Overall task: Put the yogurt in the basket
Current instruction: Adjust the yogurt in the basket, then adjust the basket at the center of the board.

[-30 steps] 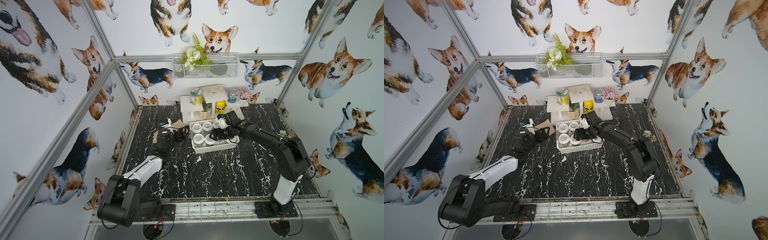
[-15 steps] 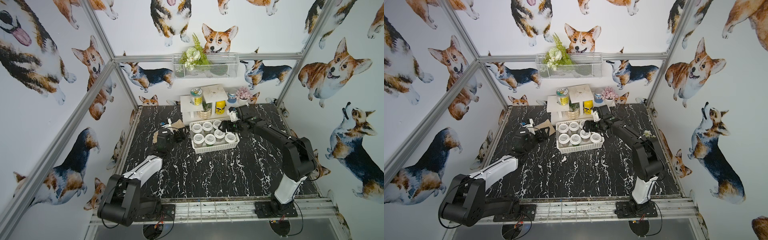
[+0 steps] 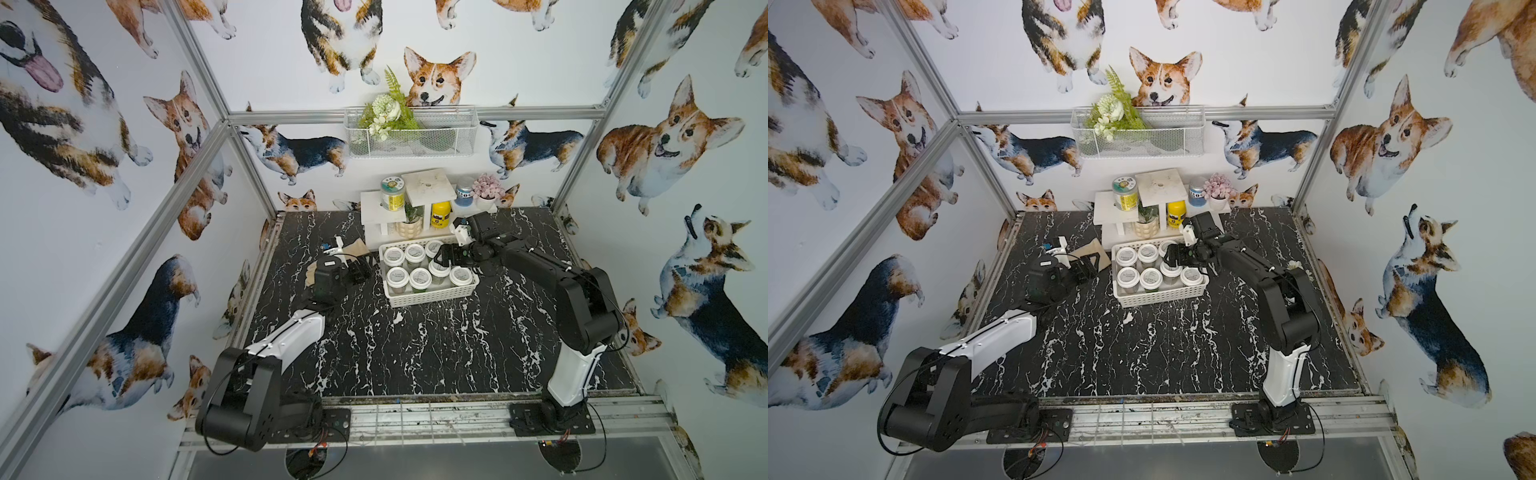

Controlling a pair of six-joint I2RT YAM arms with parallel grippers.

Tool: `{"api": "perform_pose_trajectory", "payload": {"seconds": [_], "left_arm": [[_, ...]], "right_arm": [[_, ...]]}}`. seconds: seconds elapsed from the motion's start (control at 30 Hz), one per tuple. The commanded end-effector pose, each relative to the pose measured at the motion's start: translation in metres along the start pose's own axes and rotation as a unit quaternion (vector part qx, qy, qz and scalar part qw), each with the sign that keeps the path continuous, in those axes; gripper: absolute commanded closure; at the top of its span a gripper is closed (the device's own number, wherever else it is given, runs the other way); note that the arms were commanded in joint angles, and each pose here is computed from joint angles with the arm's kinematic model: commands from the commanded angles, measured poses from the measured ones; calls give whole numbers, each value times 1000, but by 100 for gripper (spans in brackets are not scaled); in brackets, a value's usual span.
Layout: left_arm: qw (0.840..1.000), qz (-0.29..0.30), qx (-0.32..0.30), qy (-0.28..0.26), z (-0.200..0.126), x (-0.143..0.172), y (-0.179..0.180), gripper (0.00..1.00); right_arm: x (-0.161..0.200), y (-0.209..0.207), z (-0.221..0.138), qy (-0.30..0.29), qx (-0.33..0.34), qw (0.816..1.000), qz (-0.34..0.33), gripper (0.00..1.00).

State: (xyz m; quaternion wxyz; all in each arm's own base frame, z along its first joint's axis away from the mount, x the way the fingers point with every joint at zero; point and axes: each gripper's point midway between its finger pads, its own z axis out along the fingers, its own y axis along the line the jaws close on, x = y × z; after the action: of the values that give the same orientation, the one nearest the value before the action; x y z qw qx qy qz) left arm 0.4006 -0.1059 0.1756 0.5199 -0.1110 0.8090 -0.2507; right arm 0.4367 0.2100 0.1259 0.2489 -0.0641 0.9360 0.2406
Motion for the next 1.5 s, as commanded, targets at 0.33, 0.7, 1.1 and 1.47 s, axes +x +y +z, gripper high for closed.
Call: {"api": "perform_pose_trajectory", "payload": {"seconds": [0.33, 0.7, 1.1, 1.47], "left_arm": [[1000, 2, 6, -10, -2, -7, -4, 18], [1000, 5, 2, -22, -11, -13, -4, 18], [999, 13, -24, -31, -20, -18, 2, 14], [998, 27, -40, -39, -29, -22, 6, 12]], "right_arm": [[-13, 7, -38, -41, 9, 999, -16, 10], [7, -48, -58, -49, 28, 998, 34, 7], [35, -45, -49, -24, -2, 998, 51, 8], [54, -22, -61, -28, -58, 996, 63, 7]]}}
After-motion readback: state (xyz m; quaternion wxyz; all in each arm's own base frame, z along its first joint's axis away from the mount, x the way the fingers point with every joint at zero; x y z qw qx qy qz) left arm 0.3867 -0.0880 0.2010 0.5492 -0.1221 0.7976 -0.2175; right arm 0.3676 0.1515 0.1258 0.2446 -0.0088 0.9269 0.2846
